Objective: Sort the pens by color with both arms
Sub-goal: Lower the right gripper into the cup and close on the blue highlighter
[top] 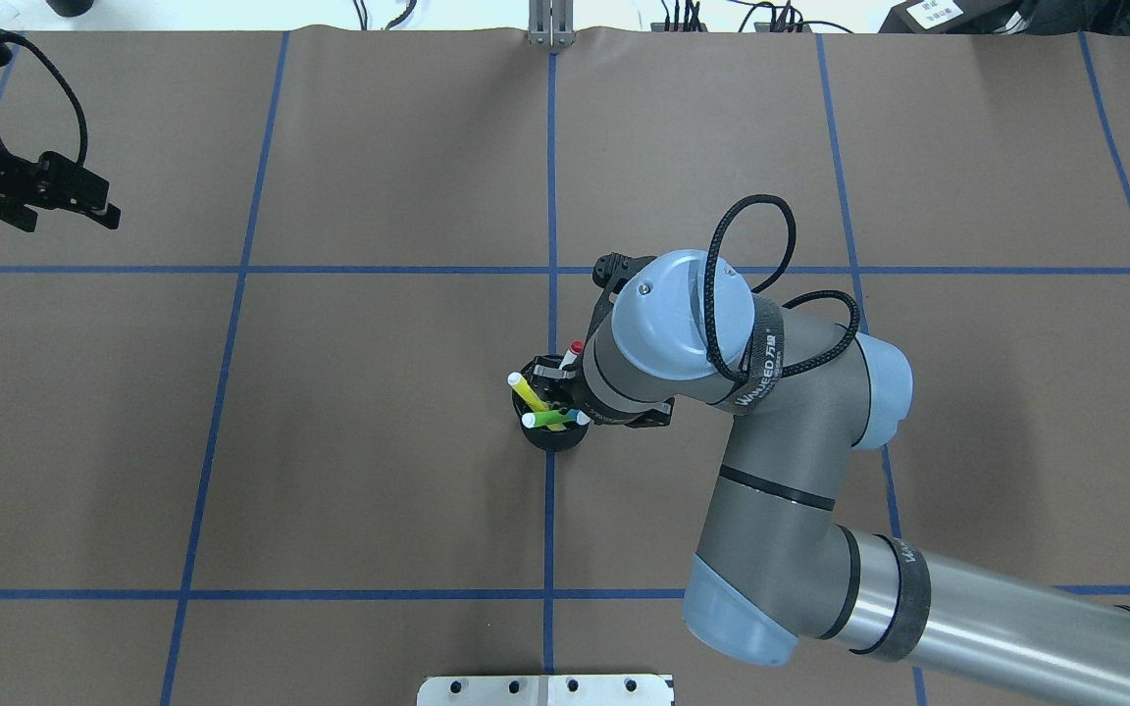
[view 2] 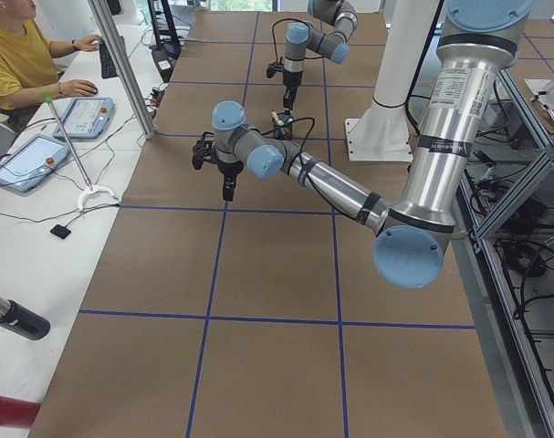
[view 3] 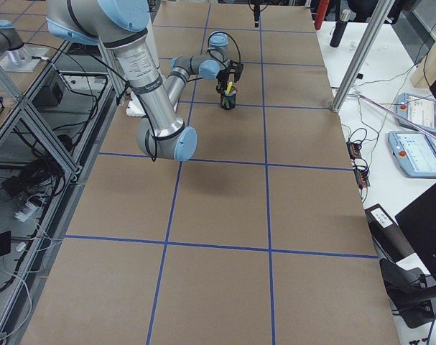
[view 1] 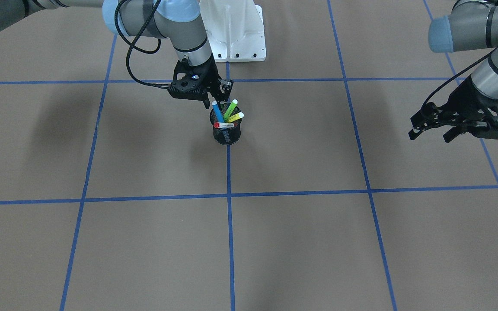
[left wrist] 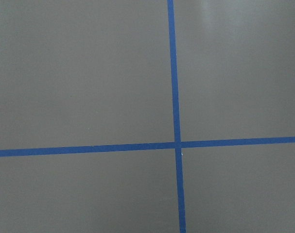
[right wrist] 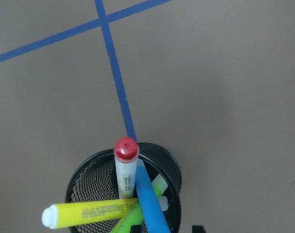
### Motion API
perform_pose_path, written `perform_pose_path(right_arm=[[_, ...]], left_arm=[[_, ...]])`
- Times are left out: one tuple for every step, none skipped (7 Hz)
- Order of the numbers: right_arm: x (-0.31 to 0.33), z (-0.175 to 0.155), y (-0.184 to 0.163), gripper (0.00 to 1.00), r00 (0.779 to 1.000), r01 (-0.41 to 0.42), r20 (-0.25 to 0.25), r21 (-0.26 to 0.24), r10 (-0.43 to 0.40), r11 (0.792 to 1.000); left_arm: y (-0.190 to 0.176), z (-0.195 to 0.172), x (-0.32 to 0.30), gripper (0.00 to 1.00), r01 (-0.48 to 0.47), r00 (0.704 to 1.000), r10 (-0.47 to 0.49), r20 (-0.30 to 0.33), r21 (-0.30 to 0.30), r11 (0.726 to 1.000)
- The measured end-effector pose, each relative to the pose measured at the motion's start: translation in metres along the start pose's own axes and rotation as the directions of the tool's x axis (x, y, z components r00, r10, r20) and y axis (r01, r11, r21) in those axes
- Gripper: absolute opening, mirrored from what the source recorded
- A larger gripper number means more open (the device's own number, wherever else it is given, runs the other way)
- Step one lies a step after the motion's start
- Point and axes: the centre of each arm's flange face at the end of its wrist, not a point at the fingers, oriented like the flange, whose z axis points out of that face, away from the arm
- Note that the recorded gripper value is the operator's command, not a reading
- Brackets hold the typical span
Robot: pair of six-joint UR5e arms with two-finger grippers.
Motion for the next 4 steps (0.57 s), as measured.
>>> perform_pose_path(right_arm=[[0.0001,0.0001,0.0000,0.43,1.000,0.000,0.000,0.000,0.000,1.000],[0.0010,0.0012,-0.0004,0.42,1.000,-0.001,-0.002,0.001,0.001,1.000],[0.0023,0.0026,-0.0008,0.39,1.000,-0.001,-0.005,0.001,0.001,1.000],[0.0027,0.0033,-0.0009,0.34,1.000,-0.001,-0.007,0.001,0.001,1.000]], left_arm=[[-0.0001,-0.0003,-0.0002,1.00,0.000,1.000,0.000,0.000,0.001,1.000],[-0.0003,-0.0005,-0.0003,1.00,0.000,1.000,0.000,0.000,0.001,1.000],[-0.0003,-0.0005,-0.0004,1.00,0.000,1.000,0.000,0.000,0.001,1.000],[-0.0001,-0.0004,-0.0006,1.00,0.001,1.000,-0.001,0.000,0.001,1.000]])
